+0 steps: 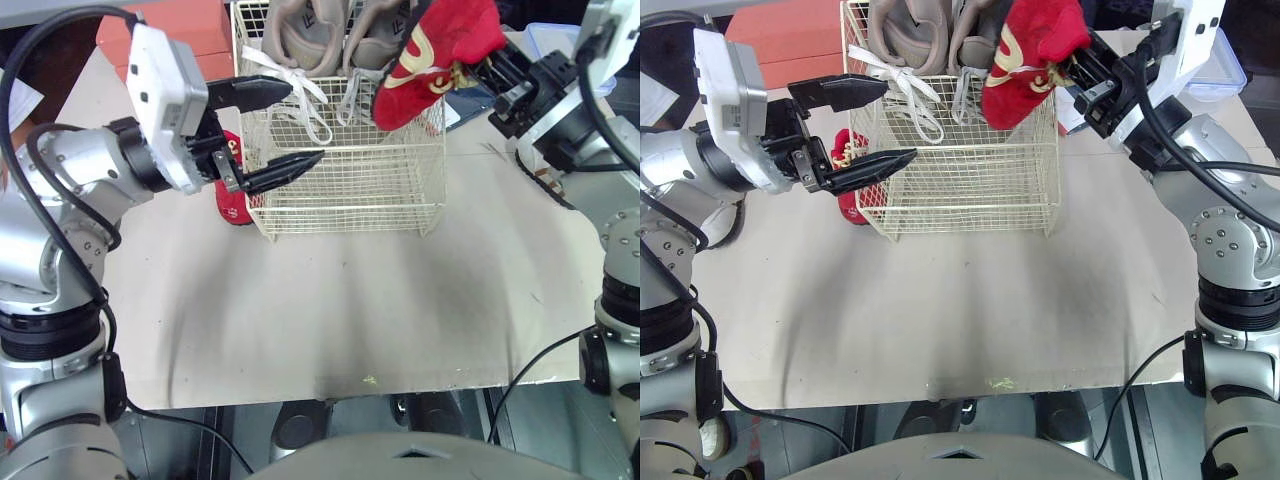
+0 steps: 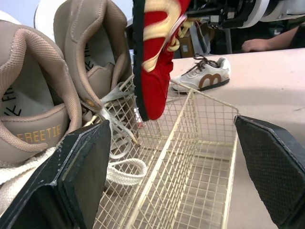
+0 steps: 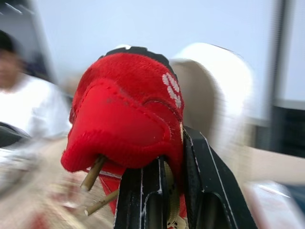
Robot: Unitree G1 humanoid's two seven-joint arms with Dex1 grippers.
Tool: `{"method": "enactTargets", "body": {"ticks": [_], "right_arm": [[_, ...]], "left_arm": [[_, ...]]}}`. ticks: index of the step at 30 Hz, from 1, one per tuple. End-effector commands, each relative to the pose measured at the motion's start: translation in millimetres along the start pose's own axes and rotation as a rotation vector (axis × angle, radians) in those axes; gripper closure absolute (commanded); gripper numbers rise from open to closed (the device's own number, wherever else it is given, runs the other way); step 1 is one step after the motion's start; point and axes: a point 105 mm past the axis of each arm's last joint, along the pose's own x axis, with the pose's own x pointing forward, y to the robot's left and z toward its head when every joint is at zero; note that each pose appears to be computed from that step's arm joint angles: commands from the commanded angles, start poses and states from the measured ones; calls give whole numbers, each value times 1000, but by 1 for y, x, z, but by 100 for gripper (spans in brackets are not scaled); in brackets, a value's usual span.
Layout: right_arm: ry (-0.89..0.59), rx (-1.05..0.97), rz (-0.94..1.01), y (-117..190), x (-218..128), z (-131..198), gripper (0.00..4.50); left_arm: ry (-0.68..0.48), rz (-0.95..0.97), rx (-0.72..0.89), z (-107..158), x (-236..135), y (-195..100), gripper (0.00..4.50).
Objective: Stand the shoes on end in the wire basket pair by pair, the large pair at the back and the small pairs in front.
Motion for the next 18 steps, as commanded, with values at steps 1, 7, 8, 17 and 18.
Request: {"method": "enactTargets", "body": {"ticks": [1,7,8,17,18], "right_arm": [[95,-144,-17,4,0,-7,450],[251,-169,21,21,-2,-37,450],[259,-157,25,23,-1,-39,450],[260,-107,-20,13,3,-43,256],[257,-110,-23,11,2,-41,195]], "left_arm": [[3,27,55,11,-1,3,2],[10,25,58,11,3,2,2],[7,20,58,12,4,1,2],[16,2,24,10,4,-4,0],[20,-7,8,8,3,-6,0]]}}
